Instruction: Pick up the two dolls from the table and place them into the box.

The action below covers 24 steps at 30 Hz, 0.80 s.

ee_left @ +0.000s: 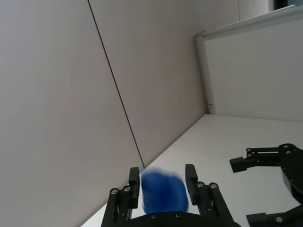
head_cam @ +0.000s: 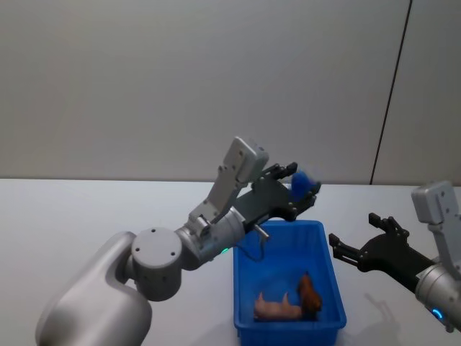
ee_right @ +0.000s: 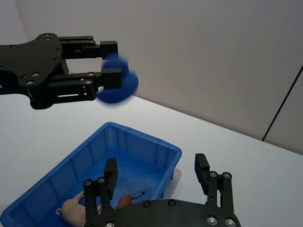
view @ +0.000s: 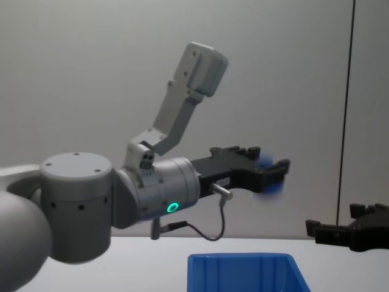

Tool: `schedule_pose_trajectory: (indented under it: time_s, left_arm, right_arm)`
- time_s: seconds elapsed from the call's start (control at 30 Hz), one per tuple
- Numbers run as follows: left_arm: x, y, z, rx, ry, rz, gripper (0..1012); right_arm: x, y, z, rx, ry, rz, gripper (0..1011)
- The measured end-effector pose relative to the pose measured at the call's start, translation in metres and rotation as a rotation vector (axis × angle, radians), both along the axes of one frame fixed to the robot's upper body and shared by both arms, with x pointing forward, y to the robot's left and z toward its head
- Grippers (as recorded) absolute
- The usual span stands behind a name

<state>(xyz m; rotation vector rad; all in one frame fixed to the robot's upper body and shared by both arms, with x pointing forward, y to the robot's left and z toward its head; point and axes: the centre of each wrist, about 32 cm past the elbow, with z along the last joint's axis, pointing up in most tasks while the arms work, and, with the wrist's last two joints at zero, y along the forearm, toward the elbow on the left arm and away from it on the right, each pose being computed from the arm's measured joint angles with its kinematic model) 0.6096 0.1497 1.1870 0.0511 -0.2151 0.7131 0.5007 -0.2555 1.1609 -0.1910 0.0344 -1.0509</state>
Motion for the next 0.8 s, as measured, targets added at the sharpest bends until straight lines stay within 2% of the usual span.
schedule_pose_trajectory:
  time_s: [0.23,0.27,0.4,0.47,0.8]
  left_arm:
    - [-0.0011,-0.0056,0.0008,-0.001,0.010,-0.010,769]
    - [-0.0019,-0.0063,0.0008,0.000,0.012,-0.012,826]
    - [-0.0035,-0.0056,0.0009,0.002,0.016,-0.008,897]
    - [-0.0042,-0.0052,0.0010,0.002,0.017,-0.006,977]
    - [-0.0090,0.0003,0.0037,0.001,-0.006,0.011,1001]
  right_arm:
    - [0.0000,0.0000,0.0000,0.000,0.000,0.000,1001]
    - [0.0000,0.0000,0.0000,0.000,0.000,0.000,1001]
    - [0.0000,0.0000,0.0000,0.000,0.000,0.000,1001]
    - [0.0000,0.0000,0.0000,0.000,0.000,0.000,1001]
    - [0.0000,0.0000,0.0000,0.000,0.000,0.000,1001]
